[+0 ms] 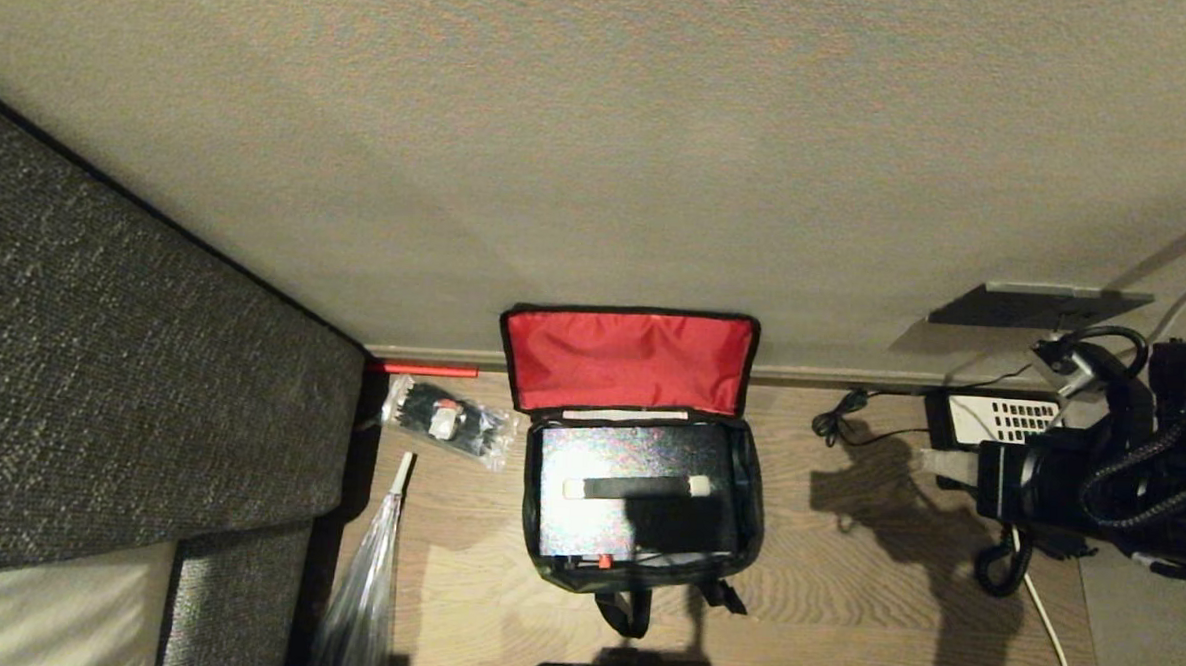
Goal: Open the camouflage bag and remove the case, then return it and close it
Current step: Close the top of the storage box
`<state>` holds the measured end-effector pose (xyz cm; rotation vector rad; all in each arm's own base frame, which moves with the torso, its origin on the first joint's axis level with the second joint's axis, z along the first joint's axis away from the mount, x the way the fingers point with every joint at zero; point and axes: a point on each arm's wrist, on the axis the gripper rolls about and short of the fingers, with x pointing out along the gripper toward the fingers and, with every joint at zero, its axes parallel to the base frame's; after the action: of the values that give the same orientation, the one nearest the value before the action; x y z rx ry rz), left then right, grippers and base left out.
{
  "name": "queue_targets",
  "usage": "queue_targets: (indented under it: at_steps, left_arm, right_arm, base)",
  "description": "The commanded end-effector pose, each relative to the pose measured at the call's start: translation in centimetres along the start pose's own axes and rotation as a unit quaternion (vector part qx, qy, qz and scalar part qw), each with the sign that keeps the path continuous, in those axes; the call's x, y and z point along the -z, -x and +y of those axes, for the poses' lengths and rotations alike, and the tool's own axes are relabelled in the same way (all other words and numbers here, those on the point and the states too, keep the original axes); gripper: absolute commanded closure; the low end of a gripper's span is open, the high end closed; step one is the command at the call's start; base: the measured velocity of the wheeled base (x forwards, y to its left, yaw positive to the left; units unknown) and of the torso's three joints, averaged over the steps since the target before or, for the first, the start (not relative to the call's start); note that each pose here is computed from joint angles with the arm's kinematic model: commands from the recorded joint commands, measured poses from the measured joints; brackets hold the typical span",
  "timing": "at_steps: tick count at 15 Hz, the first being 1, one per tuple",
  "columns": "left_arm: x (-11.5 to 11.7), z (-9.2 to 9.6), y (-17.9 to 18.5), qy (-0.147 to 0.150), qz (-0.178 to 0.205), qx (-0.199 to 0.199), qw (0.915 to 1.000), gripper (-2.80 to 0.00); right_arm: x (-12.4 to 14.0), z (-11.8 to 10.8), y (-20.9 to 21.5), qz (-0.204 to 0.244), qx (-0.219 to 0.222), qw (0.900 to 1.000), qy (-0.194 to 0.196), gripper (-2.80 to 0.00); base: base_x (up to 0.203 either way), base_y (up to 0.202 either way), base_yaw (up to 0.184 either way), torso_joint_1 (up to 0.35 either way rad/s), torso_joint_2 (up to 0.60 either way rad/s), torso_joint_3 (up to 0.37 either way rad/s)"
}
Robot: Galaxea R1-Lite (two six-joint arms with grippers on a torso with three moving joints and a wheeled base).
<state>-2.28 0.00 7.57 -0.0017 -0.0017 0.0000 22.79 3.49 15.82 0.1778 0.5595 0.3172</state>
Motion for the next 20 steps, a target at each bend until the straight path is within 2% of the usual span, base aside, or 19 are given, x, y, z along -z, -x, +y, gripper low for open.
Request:
queue_targets:
  at_steps: [1,5,7,8,9,11,13,16,17,20]
  left_arm:
    - [0.0,0.0,0.0,0.001,0.0,0.0,1.0,0.0]
    - [0.0,0.0,0.0,0.001,0.0,0.0,1.0,0.0]
    - [0.0,0.0,0.0,0.001,0.0,0.0,1.0,0.0]
    - [0.0,0.0,0.0,0.001,0.0,0.0,1.0,0.0]
    - [0.0,0.0,0.0,0.001,0.0,0.0,1.0,0.0]
    - [0.0,0.0,0.0,0.001,0.0,0.0,1.0,0.0]
    - [0.0,0.0,0.0,0.001,0.0,0.0,1.0,0.0]
    - [0.0,0.0,0.0,0.001,0.0,0.0,1.0,0.0]
    - [0.0,0.0,0.0,0.001,0.0,0.0,1.0,0.0]
    - [0.0,0.0,0.0,0.001,0.001,0.0,1.0,0.0]
  right_arm:
    - [0.3,-0.2,-2.7,0.019,-0.006,1.0,-0.019,0.0]
    - [0.3,-0.7,-8.4,0.004,-0.018,0.997,-0.075,0.0]
    - [-0.5,1.8,-11.0,-0.043,-0.051,0.991,-0.114,0.0]
    - [-0.5,2.2,-11.7,-0.051,-0.051,0.99,-0.12,0.0]
    - [-0.3,2.2,-12.7,-0.053,-0.05,0.99,-0.119,0.0]
    - [-0.7,2.4,-14.6,-0.094,-0.064,0.987,-0.112,0.0]
    - [0.3,2.5,-16.4,-0.113,-0.066,0.986,-0.101,0.0]
    - [1.2,1.6,-17.5,-0.101,-0.057,0.987,-0.107,0.0]
    - [1.7,1.3,-17.7,-0.095,-0.053,0.988,-0.108,-2.8]
    - [0.3,0.7,-17.9,-0.127,-0.061,0.984,-0.11,-2.8]
  base:
    - [0.0,0.0,0.0,0.001,0.0,-0.041]
    - [0.0,0.0,0.0,0.002,0.0,-0.006]
    - [0.0,0.0,0.0,0.0,0.0,0.0]
    - [0.0,0.0,0.0,0.0,0.0,0.0]
    - [0.0,0.0,0.0,0.0,0.0,0.0]
    - [0.0,0.0,0.0,0.0,0.0,0.0]
    - [0.0,0.0,0.0,0.0,0.0,0.0]
    - [0.0,0.0,0.0,0.0,0.0,0.0]
    - [0.0,0.0,0.0,0.0,0.0,0.0]
    - [0.0,0.0,0.0,0.0,0.0,0.0]
